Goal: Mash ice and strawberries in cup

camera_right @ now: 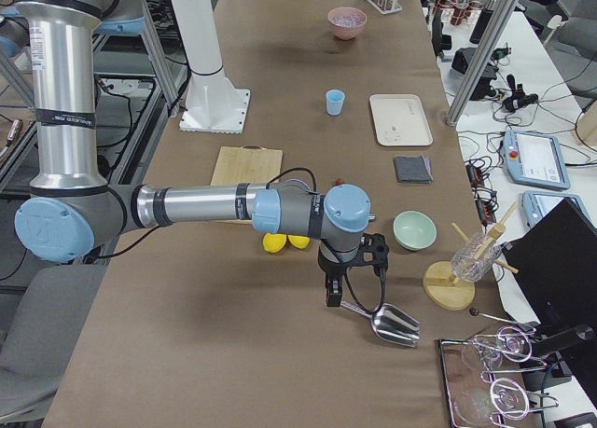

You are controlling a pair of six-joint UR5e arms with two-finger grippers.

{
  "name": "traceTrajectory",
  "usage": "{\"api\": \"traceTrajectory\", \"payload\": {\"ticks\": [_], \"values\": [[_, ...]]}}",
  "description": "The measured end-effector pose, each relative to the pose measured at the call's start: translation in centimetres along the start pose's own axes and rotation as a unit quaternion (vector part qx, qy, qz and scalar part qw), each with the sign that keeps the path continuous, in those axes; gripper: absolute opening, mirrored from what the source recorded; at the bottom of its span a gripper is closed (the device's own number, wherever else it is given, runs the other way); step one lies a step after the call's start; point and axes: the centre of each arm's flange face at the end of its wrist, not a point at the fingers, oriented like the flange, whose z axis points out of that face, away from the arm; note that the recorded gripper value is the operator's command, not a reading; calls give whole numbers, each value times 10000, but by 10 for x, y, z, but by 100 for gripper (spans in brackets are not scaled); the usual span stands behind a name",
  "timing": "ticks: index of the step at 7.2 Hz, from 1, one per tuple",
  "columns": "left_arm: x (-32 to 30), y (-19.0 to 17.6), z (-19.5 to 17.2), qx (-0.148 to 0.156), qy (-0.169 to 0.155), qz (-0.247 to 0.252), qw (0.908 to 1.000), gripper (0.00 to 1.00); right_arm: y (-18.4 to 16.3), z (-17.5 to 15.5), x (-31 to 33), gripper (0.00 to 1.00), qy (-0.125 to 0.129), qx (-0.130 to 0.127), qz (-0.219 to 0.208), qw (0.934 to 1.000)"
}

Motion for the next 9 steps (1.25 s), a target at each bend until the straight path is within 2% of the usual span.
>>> {"api": "traceTrajectory", "payload": {"ticks": [9], "values": [[-4, 4, 4, -48, -6, -40, 10000, 97, 4, 2, 1, 100, -17, -20, 19, 10000]]}}
